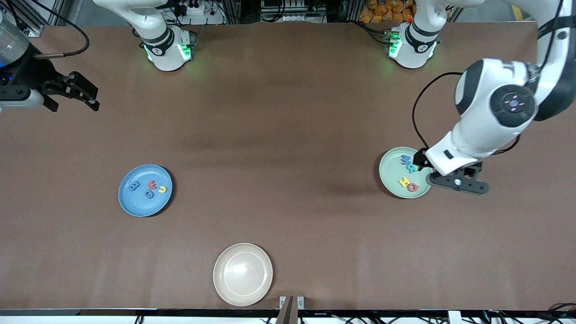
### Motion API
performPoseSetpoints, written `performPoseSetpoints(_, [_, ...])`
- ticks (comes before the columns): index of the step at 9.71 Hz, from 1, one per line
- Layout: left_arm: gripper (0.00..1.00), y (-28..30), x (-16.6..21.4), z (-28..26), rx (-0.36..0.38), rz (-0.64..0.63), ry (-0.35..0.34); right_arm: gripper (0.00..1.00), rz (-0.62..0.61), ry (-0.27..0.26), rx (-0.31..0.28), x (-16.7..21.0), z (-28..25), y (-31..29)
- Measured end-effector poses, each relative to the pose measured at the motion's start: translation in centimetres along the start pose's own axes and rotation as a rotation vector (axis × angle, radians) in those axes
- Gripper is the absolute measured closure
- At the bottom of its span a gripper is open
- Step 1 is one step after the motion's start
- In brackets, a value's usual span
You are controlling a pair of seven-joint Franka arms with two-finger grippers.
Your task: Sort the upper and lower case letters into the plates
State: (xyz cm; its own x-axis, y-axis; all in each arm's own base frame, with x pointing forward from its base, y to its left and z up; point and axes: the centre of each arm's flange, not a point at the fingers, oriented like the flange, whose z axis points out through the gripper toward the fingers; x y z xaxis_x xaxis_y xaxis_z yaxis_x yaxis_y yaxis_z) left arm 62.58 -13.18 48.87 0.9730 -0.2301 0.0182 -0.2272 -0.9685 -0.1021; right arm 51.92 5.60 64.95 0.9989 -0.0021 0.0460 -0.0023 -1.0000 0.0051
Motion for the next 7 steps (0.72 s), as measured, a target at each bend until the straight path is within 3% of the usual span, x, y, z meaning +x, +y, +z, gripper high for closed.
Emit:
performPoseSetpoints(3, [0.0, -5.3, -0.5, -7.1, -0.071, -0.119, 0.009, 0.0, 0.008, -0.034, -0.003, -0.4, -0.1, 0.5])
performPoseSetpoints(5, [0.0, -10.0, -2.0, -8.2, -0.103, -0.198, 0.0, 0.0, 0.018, -0.023, -0.001, -0.3, -0.7, 1.0])
performPoseSetpoints(7, [0.0, -9.4, -2.6, -8.5, -0.124, -0.192, -0.04, 0.0, 0.031, -0.017, 0.0, -0.3, -1.0, 1.7])
